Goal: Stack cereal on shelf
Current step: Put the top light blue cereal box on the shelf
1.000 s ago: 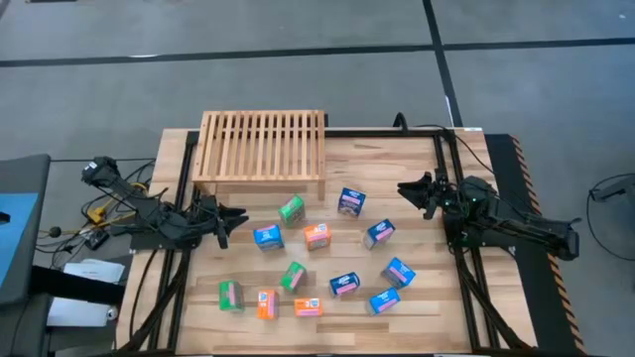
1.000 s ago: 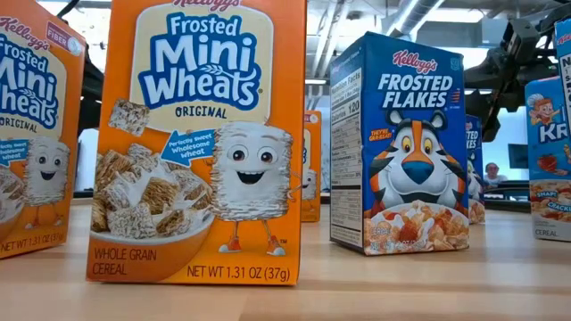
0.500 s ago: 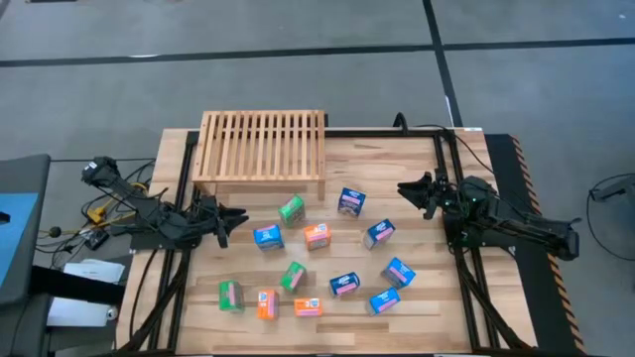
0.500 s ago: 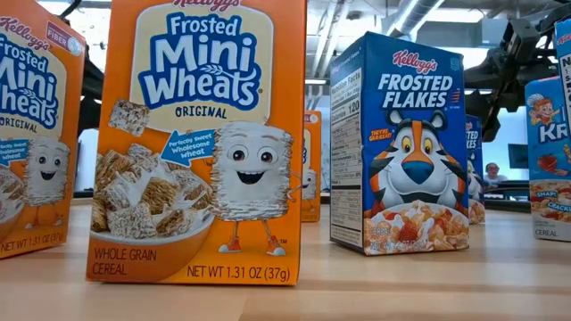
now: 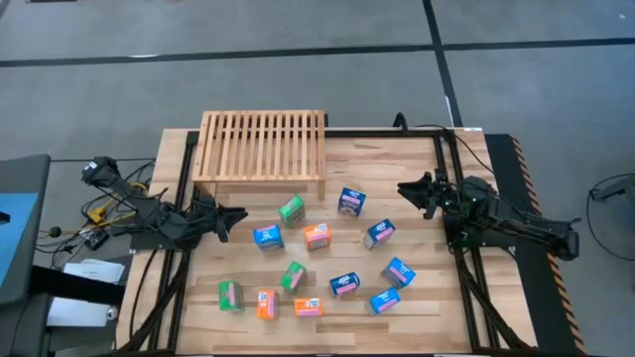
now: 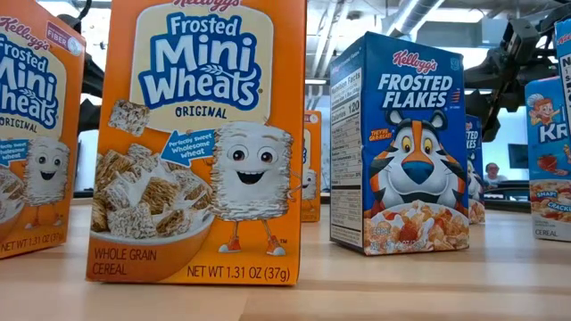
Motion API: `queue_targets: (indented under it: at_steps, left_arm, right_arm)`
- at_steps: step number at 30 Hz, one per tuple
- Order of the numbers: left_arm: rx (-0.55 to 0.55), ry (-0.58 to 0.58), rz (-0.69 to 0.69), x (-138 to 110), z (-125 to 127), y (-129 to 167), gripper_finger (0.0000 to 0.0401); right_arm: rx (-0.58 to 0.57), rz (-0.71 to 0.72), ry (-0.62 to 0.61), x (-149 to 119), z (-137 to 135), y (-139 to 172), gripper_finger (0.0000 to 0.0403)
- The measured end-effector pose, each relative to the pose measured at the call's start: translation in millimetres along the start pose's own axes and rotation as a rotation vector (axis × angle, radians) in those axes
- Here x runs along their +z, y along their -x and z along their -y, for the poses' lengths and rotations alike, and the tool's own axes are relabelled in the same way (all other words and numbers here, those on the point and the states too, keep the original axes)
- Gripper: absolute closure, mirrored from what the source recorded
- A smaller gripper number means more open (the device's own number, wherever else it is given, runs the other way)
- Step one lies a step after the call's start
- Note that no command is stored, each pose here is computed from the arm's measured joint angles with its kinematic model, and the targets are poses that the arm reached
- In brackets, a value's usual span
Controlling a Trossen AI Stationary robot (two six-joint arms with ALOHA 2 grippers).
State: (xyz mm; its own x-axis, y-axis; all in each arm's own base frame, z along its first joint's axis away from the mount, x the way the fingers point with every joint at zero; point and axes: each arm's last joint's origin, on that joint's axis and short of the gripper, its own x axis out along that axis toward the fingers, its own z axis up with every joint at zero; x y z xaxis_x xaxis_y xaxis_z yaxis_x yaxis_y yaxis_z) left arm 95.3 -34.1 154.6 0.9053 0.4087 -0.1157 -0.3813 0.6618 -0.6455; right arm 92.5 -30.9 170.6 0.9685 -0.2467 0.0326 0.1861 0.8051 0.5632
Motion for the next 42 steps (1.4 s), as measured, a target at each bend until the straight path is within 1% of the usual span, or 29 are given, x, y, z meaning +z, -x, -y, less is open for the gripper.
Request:
queue_targets:
  at_steps: [4, 7, 9, 11, 13, 16, 19, 21, 24, 28, 30, 35, 39, 42]
  left_arm:
    - [0.002, -0.026, 0.002, 0, 0, 0, 0.0257]
    - [0.005, -0.026, 0.009, 0, 0, 0, 0.0257]
    - [-0.012, 0.018, 0.014, 2, 2, 0, 0.0257]
    - [-0.067, 0.049, 0.008, 5, 7, 0, 0.0255]
    - [-0.142, 0.050, 0.007, 9, 13, 1, 0.0246]
    - [-0.242, 0.053, 0.043, 22, 26, 4, 0.0220]
    - [-0.288, 0.024, 0.079, 40, 39, 7, 0.0181]
    - [-0.314, -0.016, 0.105, 53, 49, 11, 0.0153]
    - [-0.326, -0.078, 0.142, 71, 63, 14, 0.0117]
    - [-0.302, -0.199, 0.110, 91, 81, 17, 0.0094]
    - [-0.276, -0.276, 0.060, 99, 92, 16, 0.0093]
    - [-0.231, -0.458, -0.098, 116, 128, 11, 0.0093]
    - [-0.132, -0.620, -0.266, 115, 154, 1, 0.0093]
    - [-0.040, -0.719, -0.373, 105, 167, -11, 0.0093]
  right_arm:
    - [0.005, 0.008, -0.006, 0, 0, 0, 0.0228]
    - [0.010, 0.013, -0.070, 1, -1, 0, 0.0228]
    - [0.014, 0.014, -0.125, 1, -1, 0, 0.0228]
    - [0.015, 0.011, -0.201, 1, -1, 0, 0.0228]
    - [0.014, 0.011, -0.241, 1, -1, 0, 0.0228]
    - [0.015, 0.012, -0.243, 1, -1, 0, 0.0228]
    - [0.031, 0.032, -0.216, 3, -2, 0, 0.0227]
    - [0.051, 0.067, -0.205, 6, -4, 0, 0.0223]
    - [0.063, 0.131, -0.190, 11, -7, 1, 0.0210]
    - [0.081, 0.198, -0.151, 17, -9, 2, 0.0176]
    - [0.080, 0.220, -0.144, 18, -10, 2, 0.0156]
    - [0.094, 0.242, -0.142, 20, -11, 3, 0.0114]
    - [0.094, 0.242, -0.142, 21, -12, 3, 0.0106]
    - [0.089, 0.237, -0.140, 20, -11, 3, 0.0106]
